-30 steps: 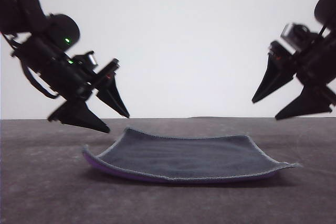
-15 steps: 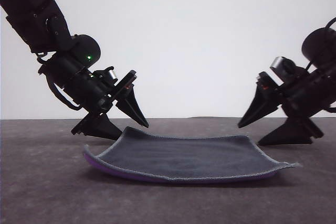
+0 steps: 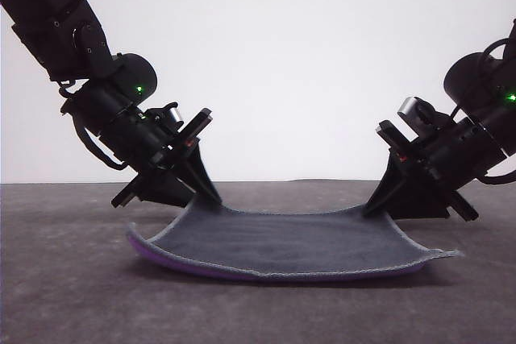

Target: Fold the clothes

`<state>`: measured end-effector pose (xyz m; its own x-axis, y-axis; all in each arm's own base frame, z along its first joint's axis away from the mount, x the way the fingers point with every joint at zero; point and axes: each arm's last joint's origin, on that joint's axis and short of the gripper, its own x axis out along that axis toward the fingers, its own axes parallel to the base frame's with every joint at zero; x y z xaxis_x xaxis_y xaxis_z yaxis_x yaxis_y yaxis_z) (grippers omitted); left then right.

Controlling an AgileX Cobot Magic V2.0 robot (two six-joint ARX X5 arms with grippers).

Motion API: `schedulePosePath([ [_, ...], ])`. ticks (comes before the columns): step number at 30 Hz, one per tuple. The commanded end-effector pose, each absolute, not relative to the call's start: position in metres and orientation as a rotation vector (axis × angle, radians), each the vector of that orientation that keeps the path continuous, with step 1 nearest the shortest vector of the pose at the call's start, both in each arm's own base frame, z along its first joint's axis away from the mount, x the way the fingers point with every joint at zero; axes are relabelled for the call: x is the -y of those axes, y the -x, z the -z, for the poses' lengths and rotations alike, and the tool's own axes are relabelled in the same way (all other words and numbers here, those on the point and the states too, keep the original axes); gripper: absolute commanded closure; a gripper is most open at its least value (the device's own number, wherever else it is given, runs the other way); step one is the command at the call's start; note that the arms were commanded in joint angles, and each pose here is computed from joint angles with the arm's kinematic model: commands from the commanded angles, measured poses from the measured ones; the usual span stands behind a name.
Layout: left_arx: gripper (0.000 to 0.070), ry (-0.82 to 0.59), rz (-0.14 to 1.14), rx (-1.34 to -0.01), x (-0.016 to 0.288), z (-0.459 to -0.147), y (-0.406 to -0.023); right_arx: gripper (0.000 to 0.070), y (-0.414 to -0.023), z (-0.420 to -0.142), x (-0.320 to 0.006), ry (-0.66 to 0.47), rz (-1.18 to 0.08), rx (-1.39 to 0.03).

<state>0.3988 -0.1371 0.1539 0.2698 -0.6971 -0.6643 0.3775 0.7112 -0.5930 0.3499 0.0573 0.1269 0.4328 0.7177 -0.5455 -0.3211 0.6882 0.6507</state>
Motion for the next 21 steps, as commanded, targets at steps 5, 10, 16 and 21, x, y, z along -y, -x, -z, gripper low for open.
schedulePosePath([
  [5, 0.0696, 0.315, 0.763, -1.078, 0.137, -0.151, -0.402, 0.0700, -0.359, -0.131, -0.058, -0.494, -0.717, -0.923],
  [10, 0.0696, 0.260, 0.779, -1.099, 0.126, -0.163, -0.395, 0.0700, -0.360, -0.139, -0.057, -0.457, -0.779, -1.004],
  [16, 0.0696, 0.271, 0.766, -1.126, 0.115, -0.181, -0.386, 0.0700, -0.359, -0.152, -0.058, -0.443, -0.848, -1.092],
  [21, 0.0696, 0.264, 0.796, -1.174, 0.113, -0.190, -0.376, 0.0700, -0.354, -0.157, -0.058, -0.436, -0.872, -1.172],
])
